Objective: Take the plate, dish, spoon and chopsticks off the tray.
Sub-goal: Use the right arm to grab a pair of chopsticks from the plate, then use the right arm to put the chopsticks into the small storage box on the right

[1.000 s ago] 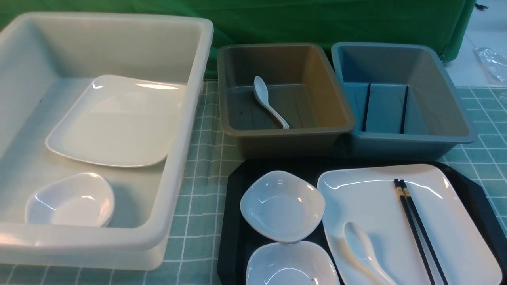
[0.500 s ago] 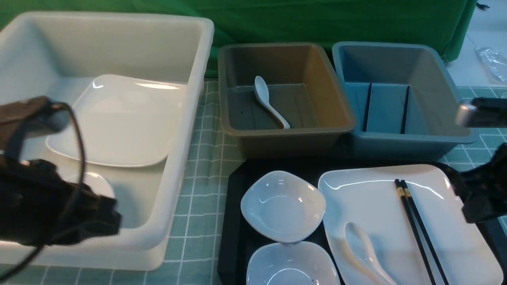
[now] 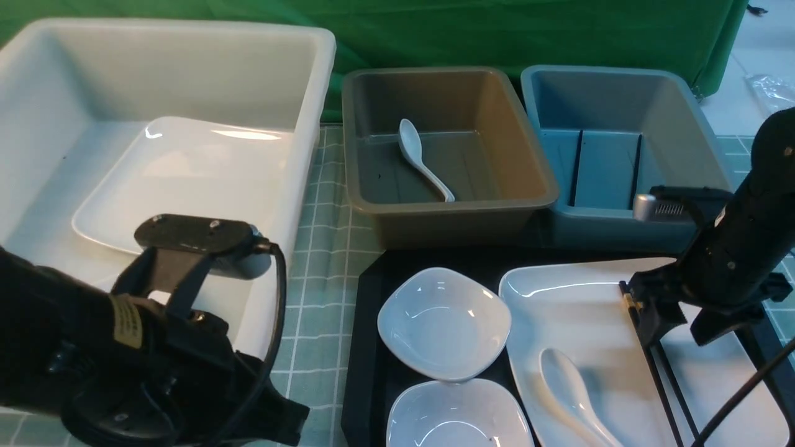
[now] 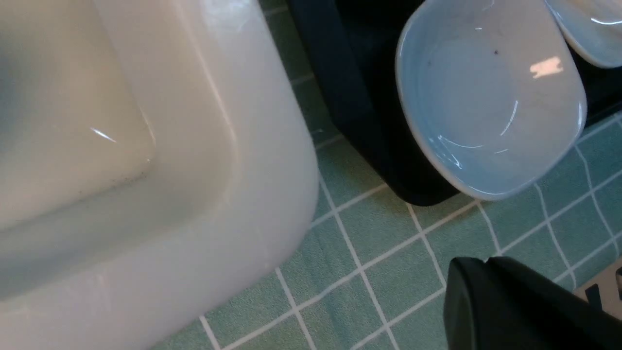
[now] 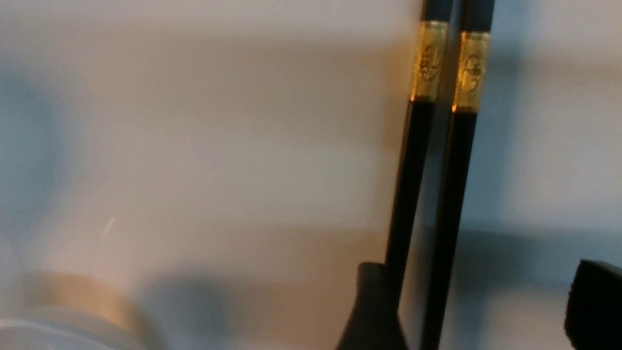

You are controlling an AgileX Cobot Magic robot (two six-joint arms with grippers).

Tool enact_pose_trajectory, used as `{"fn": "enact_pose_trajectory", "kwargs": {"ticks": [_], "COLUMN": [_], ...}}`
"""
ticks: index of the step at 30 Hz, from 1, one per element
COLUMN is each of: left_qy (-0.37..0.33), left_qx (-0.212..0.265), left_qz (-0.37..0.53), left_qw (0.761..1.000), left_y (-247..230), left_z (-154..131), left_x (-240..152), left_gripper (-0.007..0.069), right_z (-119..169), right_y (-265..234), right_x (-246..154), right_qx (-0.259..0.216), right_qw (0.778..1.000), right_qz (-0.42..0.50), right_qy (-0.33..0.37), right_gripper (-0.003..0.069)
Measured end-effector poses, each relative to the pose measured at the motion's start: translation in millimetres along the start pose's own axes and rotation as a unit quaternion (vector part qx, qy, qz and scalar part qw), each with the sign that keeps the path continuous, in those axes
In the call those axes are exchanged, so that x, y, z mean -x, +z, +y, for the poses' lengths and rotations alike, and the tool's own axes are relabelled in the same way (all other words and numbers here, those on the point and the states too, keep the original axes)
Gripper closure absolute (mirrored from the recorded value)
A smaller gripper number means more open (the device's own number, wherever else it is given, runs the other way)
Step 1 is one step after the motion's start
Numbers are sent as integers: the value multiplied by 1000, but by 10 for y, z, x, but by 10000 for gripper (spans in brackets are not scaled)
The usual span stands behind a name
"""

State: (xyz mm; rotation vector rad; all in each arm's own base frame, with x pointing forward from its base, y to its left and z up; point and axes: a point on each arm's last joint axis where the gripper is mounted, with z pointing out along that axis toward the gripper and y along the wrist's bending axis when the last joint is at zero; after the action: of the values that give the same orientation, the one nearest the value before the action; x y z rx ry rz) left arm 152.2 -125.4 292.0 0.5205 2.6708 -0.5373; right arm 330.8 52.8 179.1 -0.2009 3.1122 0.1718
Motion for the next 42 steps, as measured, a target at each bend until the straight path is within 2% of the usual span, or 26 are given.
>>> {"fn": "enact_pose_trajectory", "kwargs": {"ticks": [17,19,21,23,24,25,33,39,42], "left_qy": [10,10,10,10,10,10,11,10,10], "left_qx": [12,12,12,12,12,11,11,11,11], "left_qz": [-28,-28,-28,-29,-29,-31,-35,-35,-35], "left_qw": [999,999,999,999,999,999,999,999,999], "left_y": [-2,-2,-2,-2,-2,-2,-2,-2,-2], "left_z": [21,21,21,21,20,20,19,19,19], "left_x": [51,51,51,53,54,56,65,65,65], "left_gripper": [625,625,625,625,625,625,625,624,620], "right_z": [160,155,150,149,149,149,165,250,286], "right_y": [179,179,183,184,184,187,73,-618,-1004], "right_x": [59,61,64,65,65,66,27,-174,-72], "right_qx": [-10,-12,-15,-16,-16,-15,-13,-1,2], "right_qw": [1000,1000,999,999,999,999,999,995,987], "right_qz": [8,7,6,6,6,6,4,-75,-147], "right_qy": [-26,-27,-29,-31,-31,-34,-39,-65,-71], "right_gripper": [146,197,285,440,456,524,512,512,512]}}
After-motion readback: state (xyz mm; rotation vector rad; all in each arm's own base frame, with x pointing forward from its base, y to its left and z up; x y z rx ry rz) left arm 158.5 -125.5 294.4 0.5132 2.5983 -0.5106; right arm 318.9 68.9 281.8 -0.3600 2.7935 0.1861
